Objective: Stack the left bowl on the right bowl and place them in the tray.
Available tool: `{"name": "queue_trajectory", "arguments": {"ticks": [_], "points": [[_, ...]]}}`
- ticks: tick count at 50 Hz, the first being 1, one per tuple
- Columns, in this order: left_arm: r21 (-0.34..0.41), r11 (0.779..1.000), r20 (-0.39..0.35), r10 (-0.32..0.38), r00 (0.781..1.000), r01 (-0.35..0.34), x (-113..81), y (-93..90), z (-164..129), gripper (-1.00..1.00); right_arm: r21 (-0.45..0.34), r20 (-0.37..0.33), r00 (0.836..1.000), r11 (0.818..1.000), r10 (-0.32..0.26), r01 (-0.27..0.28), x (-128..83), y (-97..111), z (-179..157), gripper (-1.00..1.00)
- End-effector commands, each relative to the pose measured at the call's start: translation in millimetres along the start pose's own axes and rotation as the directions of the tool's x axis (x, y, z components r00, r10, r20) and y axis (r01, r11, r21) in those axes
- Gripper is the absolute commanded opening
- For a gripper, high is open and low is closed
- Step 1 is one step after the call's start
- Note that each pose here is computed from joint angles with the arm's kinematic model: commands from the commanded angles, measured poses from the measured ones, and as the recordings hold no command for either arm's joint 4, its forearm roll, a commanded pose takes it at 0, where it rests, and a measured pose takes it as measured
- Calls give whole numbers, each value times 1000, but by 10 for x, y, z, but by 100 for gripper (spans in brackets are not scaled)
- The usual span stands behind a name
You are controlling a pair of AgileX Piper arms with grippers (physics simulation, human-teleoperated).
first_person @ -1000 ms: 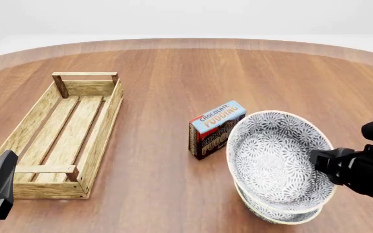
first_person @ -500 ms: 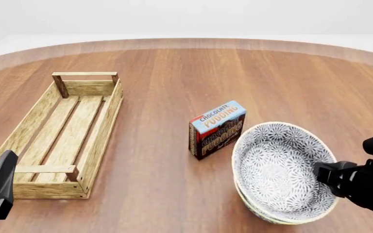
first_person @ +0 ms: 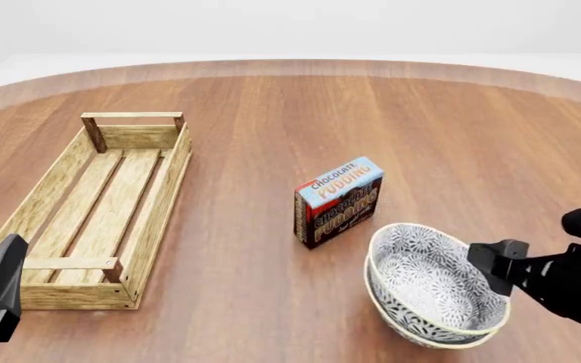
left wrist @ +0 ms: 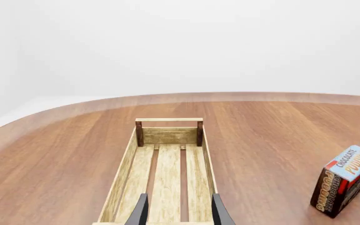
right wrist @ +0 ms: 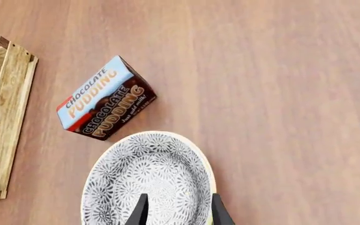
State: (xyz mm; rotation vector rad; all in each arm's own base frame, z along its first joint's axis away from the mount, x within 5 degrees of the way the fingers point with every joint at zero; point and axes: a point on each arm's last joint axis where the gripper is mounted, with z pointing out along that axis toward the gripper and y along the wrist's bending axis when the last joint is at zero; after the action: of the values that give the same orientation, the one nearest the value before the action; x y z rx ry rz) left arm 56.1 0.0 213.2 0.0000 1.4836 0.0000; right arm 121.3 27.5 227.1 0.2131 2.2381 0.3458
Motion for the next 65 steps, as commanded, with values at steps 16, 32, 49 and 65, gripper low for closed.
{"name": "queue_trajectory", "arguments": {"ticks": [16, 32, 49, 65], "points": [[0, 1000, 0, 0, 1000, 0, 0, 0, 0, 100, 15, 90, 991, 996, -94, 93, -468, 142, -532, 100], [0, 1000, 0, 0, 1000, 0, 0, 0, 0, 100, -10, 32, 998, 998, -54, 55, -182, 76, -638, 100], [0, 1000, 0, 0, 1000, 0, 0, 0, 0, 100, -38, -71, 997, 999, -16, 14, 94, 35, -420, 100], [0, 1000, 0, 0, 1000, 0, 0, 0, 0, 100, 12, -68, 997, 1000, 27, -26, 96, -19, -329, 100]]}}
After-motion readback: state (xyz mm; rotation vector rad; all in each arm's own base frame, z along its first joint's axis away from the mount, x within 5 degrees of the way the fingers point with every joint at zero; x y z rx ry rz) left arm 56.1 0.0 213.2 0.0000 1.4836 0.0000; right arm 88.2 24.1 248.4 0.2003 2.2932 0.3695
